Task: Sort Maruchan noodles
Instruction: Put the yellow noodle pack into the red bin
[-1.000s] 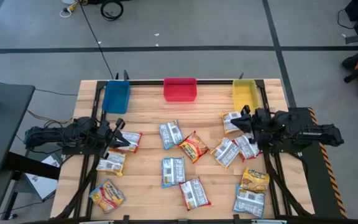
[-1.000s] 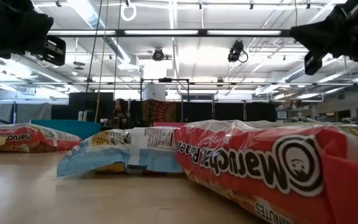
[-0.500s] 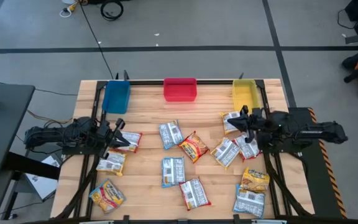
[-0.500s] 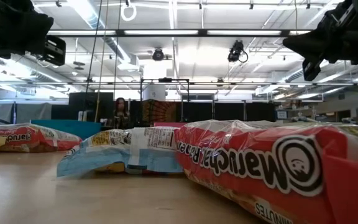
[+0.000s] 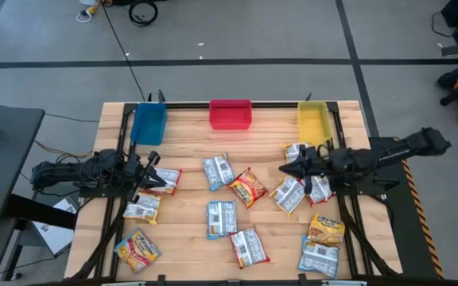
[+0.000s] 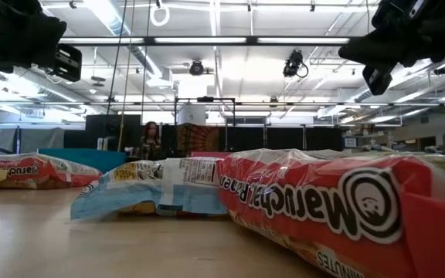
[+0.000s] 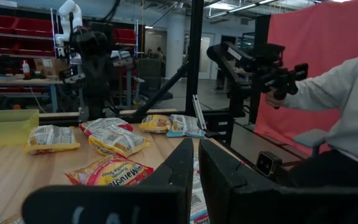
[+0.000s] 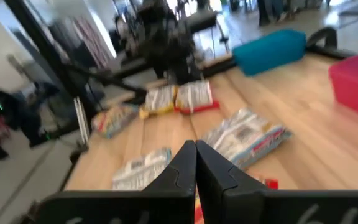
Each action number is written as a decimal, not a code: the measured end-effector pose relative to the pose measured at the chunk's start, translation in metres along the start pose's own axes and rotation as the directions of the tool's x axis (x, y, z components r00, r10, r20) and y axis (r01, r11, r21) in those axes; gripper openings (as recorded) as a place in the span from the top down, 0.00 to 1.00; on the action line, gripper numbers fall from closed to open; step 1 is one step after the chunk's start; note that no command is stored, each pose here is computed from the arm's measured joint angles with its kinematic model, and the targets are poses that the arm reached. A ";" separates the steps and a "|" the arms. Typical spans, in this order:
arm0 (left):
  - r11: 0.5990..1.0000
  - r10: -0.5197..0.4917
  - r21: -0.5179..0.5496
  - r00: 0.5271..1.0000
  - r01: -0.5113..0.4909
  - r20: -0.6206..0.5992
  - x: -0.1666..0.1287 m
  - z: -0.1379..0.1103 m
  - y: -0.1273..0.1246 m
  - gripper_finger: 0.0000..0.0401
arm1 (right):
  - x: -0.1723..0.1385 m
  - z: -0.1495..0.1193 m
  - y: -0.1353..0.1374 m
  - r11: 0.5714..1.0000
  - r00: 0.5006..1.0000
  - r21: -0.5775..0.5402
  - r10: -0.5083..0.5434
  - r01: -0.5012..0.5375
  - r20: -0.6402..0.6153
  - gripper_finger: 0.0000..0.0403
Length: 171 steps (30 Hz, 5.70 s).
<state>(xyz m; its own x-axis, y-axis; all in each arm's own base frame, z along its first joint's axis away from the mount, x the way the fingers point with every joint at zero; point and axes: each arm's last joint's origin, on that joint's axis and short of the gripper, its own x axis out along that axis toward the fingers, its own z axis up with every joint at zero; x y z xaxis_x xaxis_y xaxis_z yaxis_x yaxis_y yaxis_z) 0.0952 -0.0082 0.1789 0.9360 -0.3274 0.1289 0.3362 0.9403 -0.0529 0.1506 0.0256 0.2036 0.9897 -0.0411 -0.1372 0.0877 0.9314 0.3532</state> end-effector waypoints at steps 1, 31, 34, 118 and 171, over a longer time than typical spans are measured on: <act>1.000 0.000 0.000 1.000 0.000 0.000 0.000 0.000 0.000 0.92 | 0.003 -0.002 0.004 1.000 1.000 -0.010 -0.008 0.008 -0.020 0.98; 1.000 0.000 0.000 1.000 0.000 0.001 0.000 0.000 0.000 0.92 | 0.074 -0.033 0.035 0.902 0.813 -0.426 -0.195 -0.071 -0.548 0.79; 1.000 0.000 0.000 1.000 0.000 0.000 0.000 0.000 0.000 0.92 | 0.074 -0.018 0.045 0.889 0.753 -0.450 -0.237 -0.087 -0.613 0.69; 1.000 0.000 0.001 1.000 0.000 0.003 0.000 0.000 0.000 0.92 | 0.113 -0.006 0.007 0.700 0.575 -0.704 -0.531 -0.115 -0.622 0.55; 1.000 0.000 0.001 1.000 0.000 0.003 0.000 0.000 0.000 0.92 | 0.083 -0.072 -0.012 0.313 0.707 -0.949 -0.664 -0.031 -0.242 0.30</act>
<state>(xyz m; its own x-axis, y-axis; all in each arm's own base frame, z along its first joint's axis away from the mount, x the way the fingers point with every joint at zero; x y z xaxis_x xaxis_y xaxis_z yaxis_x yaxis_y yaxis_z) 0.0954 -0.0082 0.1792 0.9357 -0.3272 0.1317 0.3361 0.9404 -0.0519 0.2239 0.0368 0.1213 0.6142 -0.5602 -0.5559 -0.1105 0.6364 -0.7634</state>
